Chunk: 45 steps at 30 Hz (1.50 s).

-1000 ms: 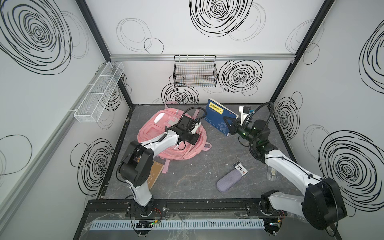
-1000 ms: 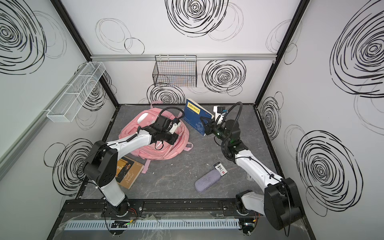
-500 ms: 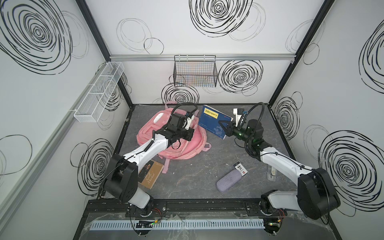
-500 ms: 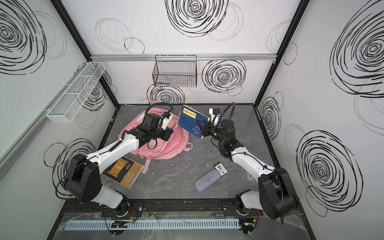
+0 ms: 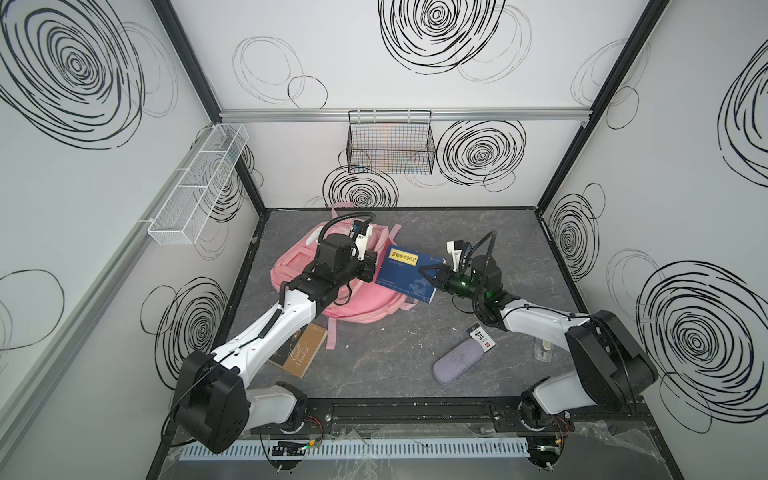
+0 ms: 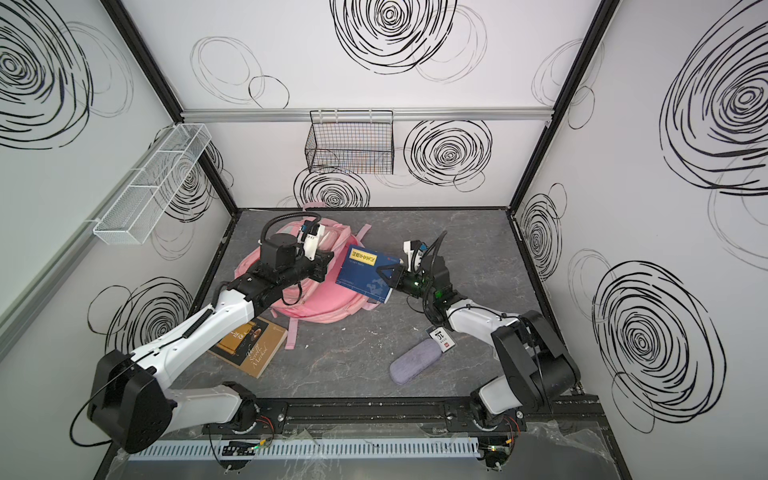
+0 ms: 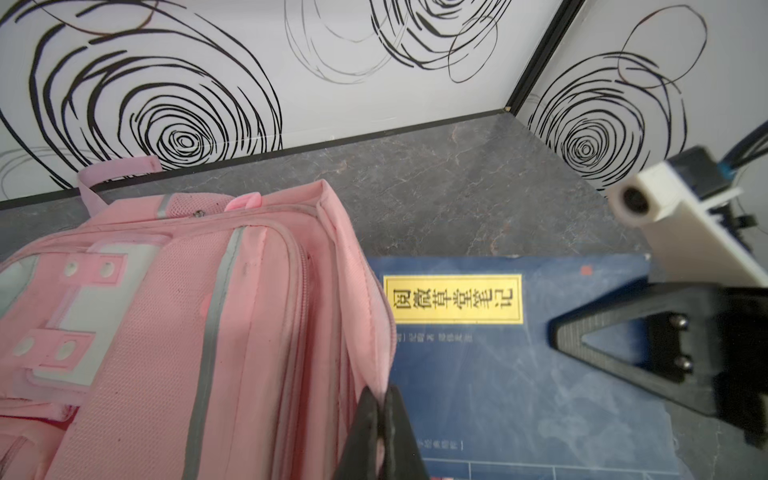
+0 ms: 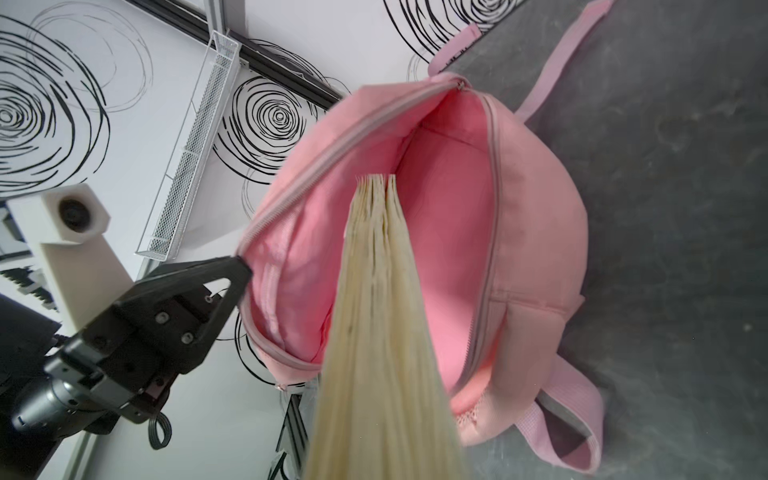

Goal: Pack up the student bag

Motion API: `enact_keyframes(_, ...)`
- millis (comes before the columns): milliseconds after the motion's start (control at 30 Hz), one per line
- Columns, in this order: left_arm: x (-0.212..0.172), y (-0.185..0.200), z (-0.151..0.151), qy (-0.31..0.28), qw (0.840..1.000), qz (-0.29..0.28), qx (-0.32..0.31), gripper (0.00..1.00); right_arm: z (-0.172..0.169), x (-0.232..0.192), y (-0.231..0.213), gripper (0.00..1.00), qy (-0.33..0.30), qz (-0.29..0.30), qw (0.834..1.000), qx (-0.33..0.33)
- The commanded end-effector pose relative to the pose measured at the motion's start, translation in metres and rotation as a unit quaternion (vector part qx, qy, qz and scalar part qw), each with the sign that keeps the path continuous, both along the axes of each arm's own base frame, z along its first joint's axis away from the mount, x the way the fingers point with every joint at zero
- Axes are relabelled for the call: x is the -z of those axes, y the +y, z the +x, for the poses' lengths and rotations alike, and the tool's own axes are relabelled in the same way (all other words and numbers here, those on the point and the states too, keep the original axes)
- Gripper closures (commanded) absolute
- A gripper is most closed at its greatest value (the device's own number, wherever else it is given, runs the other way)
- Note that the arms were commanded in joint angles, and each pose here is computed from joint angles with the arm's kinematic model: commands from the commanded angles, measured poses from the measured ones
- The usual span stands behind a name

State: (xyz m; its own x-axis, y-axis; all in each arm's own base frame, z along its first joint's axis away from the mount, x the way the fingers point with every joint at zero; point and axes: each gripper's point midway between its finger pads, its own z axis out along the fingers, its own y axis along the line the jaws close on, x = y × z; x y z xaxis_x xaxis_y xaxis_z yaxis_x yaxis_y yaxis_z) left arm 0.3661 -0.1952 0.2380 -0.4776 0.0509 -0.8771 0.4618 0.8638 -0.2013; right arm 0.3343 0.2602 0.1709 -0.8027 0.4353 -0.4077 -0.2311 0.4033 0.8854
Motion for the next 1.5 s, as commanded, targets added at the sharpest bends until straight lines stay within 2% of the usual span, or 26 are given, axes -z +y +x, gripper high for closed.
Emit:
enact_keyframes(0, -0.061, -0.017, 0.004, -0.091, 0.993, -0.065, 0.025, 1.00, 0.006, -0.018, -0.001, 1.00, 0.004, 0.069, 0.997, 0.034)
enact_keyframes(200, -0.091, -0.050, -0.009, -0.124, 0.985, -0.091, 0.076, 1.00, 0.004, -0.012, 0.002, 1.00, 0.029, 0.094, 0.995, 0.025)
enact_keyframes(400, -0.117, -0.083, -0.033, -0.161, 0.975, -0.086, 0.129, 1.00, 0.005, -0.023, -0.011, 1.00, 0.028, 0.099, 0.993, 0.053)
enact_keyframes(567, -0.134, -0.084, -0.038, -0.167, 0.969, -0.124, 0.136, 1.00, 0.010, -0.023, -0.005, 1.00, 0.030, 0.103, 0.992, 0.064)
enact_keyframes(700, -0.139, -0.073, -0.035, -0.152, 0.961, -0.179, 0.148, 1.00, 0.018, -0.022, 0.004, 1.00, 0.035, 0.133, 0.988, 0.068)
enact_keyframes(967, -0.131, -0.073, -0.041, -0.146, 0.956, -0.192, 0.168, 1.00, 0.038, -0.005, 0.015, 1.00, 0.046, 0.142, 0.983, 0.104)
enact_keyframes(1233, -0.124, -0.082, -0.042, -0.132, 0.949, -0.207, 0.198, 1.00, 0.061, 0.004, 0.058, 1.00, 0.058, 0.182, 0.980, 0.051)
enact_keyframes(1367, -0.122, -0.092, -0.051, -0.125, 0.940, -0.214, 0.233, 1.00, 0.070, 0.021, 0.065, 1.00, 0.067, 0.189, 0.978, 0.062)
enact_keyframes(1467, -0.123, -0.092, -0.054, -0.127, 0.940, -0.214, 0.235, 1.00, 0.077, 0.031, 0.073, 1.00, 0.070, 0.185, 0.978, 0.060)
